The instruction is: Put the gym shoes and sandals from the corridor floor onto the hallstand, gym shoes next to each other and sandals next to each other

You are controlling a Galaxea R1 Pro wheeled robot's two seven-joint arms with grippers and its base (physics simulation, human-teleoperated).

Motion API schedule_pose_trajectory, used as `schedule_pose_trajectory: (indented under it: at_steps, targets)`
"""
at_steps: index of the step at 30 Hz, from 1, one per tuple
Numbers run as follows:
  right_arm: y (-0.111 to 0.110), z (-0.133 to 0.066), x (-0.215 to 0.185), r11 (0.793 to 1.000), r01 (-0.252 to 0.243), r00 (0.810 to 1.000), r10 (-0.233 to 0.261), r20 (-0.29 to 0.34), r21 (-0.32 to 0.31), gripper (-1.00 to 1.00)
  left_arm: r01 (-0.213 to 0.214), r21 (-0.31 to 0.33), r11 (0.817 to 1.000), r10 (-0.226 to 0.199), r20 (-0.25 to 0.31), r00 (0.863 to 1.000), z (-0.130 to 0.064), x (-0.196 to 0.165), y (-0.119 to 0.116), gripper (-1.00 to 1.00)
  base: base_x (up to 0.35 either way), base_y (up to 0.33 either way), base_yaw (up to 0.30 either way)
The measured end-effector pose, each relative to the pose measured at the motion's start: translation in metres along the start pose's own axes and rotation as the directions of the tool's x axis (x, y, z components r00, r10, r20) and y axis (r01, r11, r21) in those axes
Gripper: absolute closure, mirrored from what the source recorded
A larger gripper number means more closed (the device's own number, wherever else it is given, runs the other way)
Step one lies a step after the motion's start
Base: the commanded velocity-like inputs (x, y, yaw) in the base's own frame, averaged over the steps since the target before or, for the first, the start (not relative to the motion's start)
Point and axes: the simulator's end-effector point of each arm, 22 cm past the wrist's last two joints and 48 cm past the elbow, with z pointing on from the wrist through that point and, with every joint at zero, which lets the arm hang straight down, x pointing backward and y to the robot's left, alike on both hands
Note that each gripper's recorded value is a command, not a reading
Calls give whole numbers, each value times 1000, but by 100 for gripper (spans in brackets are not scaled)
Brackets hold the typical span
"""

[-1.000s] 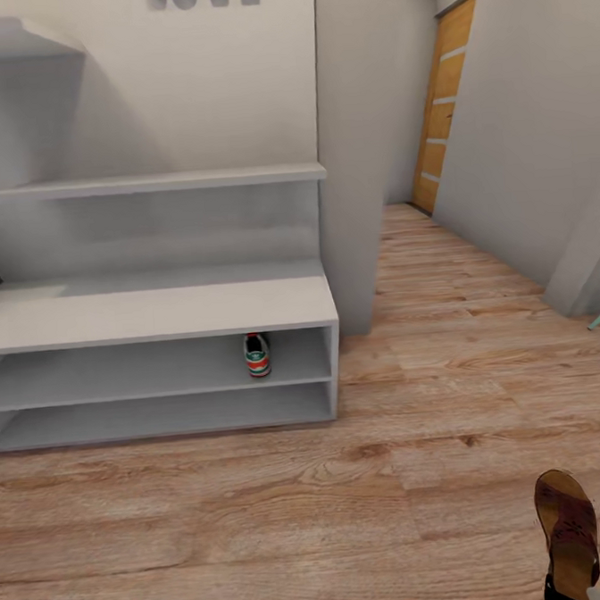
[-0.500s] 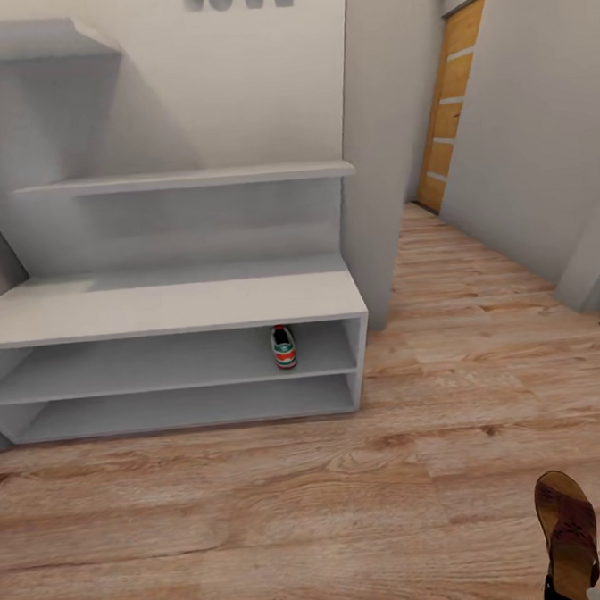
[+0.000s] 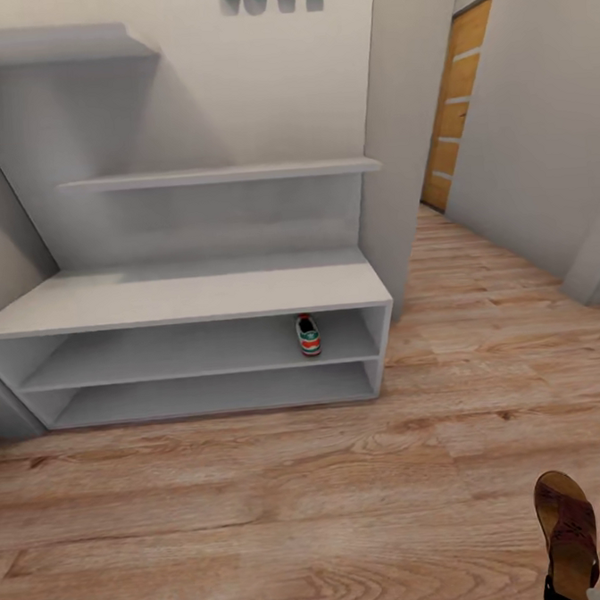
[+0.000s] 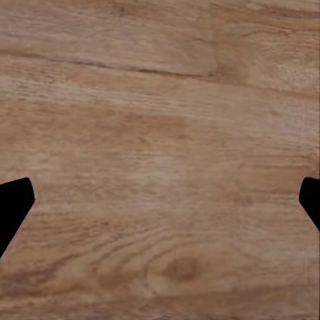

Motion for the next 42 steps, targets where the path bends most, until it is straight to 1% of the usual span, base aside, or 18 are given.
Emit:
schedule_pose_trajectory:
  at_steps: [9,42]
  targets:
    - [0,0,0,1000,0,1000,0,0,0,100,0,2,1000,0,-2,1000,0,1,-1,-100,-145,292,0]
    - [1,0,0,1000,0,1000,0,0,-1,100,1,2,1000,-1,-1,1000,0,1,-1,-100,-1,308,0]
